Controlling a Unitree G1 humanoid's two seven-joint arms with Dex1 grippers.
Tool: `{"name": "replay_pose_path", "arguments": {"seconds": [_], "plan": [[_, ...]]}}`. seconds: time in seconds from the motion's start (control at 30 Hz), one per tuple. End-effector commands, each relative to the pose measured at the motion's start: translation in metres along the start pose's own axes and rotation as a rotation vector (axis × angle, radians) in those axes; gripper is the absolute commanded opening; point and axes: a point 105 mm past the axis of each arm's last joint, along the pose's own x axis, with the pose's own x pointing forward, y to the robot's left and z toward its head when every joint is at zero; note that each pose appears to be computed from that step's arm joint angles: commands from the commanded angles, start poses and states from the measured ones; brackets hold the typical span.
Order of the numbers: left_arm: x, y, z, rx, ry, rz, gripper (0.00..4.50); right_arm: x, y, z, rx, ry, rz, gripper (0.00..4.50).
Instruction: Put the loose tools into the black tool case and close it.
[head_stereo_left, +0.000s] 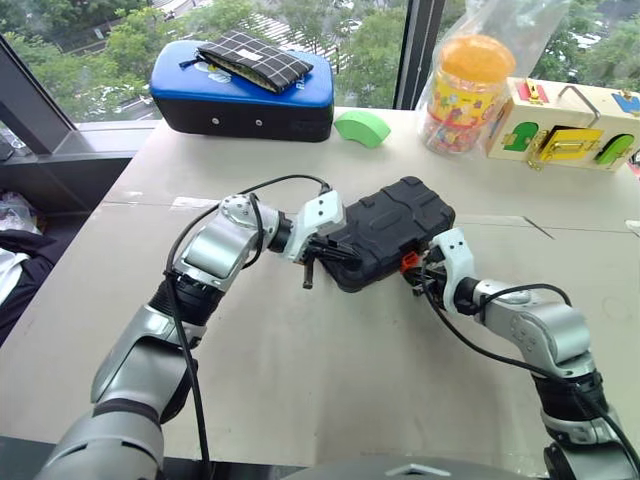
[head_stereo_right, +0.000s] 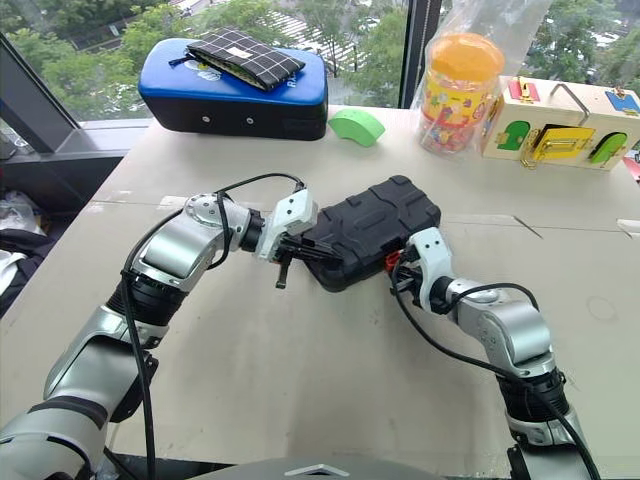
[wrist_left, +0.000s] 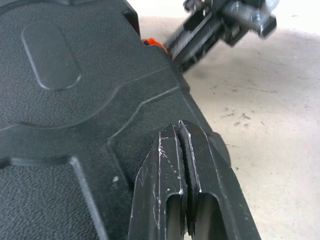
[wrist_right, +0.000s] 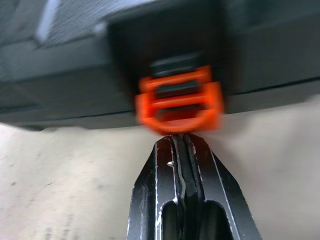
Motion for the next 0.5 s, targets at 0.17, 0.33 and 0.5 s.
{"name": "replay_pose_path", "arguments": {"seconds": [0.17, 0.33, 0.5], "plan": [[0.000, -0.003, -0.021, -0.065, 0.075, 0.007, 0.04, 0.005, -0.007, 0.024, -0.010, -0.109, -0.031, 0.00], [0.000, -0.003, -0.024, -0.070, 0.077, 0.007, 0.04, 0.001, -0.008, 0.029, -0.023, -0.142, -0.035, 0.00], [0.003, -0.006, -0.030, -0.075, 0.088, -0.005, 0.04, -0.013, 0.002, 0.050, -0.070, -0.233, -0.003, 0.00]]}}
